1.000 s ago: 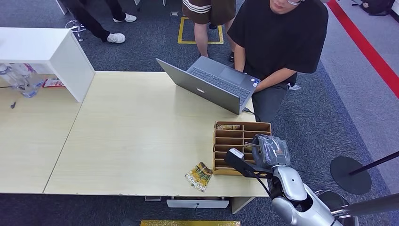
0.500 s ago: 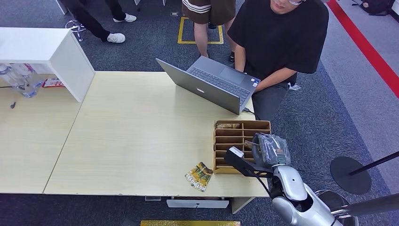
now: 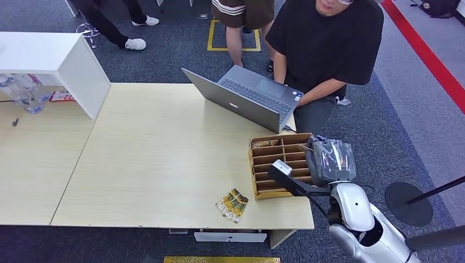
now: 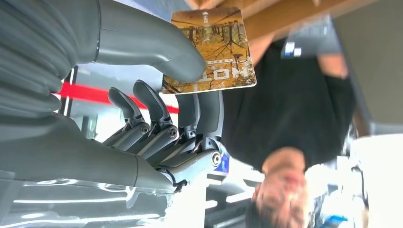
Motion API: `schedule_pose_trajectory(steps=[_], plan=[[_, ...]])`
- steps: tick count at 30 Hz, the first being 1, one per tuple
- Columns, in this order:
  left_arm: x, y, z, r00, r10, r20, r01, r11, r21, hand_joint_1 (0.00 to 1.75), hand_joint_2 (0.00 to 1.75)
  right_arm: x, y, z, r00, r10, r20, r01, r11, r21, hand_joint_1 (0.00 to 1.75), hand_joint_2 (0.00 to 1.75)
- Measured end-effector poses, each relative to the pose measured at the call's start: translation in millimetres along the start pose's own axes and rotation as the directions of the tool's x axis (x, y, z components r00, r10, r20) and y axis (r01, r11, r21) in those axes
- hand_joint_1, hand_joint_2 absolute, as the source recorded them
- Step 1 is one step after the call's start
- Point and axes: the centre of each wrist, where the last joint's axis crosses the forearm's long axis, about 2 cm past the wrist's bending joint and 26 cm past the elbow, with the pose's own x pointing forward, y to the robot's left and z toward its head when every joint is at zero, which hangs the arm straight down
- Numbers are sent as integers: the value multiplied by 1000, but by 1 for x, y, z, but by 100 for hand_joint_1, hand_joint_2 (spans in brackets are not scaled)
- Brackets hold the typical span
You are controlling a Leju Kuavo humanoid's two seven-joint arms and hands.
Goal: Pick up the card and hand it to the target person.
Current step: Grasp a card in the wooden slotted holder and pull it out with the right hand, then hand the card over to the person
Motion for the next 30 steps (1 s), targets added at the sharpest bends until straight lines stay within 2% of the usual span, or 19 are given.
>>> schedule_pose_trajectory(steps=[7,11,16,19,30], plan=[[0,0,0,1000,0,0,0,1000,-1,0,0,-3,-29,-6,1000,11,15,-10,995,-100,151,175],[0,0,0,1000,-4,3,4,1000,-2,0,0,-6,-42,-10,1000,10,21,-7,990,-141,164,175],[3,1,-1,1000,-15,11,15,1000,-4,0,0,-13,-55,-22,999,-38,29,42,986,-161,150,175],[5,3,-2,1000,-20,16,20,1000,-7,0,0,-19,-62,-32,997,-74,30,78,979,-191,153,175],[20,5,-6,998,-41,39,42,999,-13,0,0,-46,-56,-67,995,-96,-39,85,969,-233,156,175]])
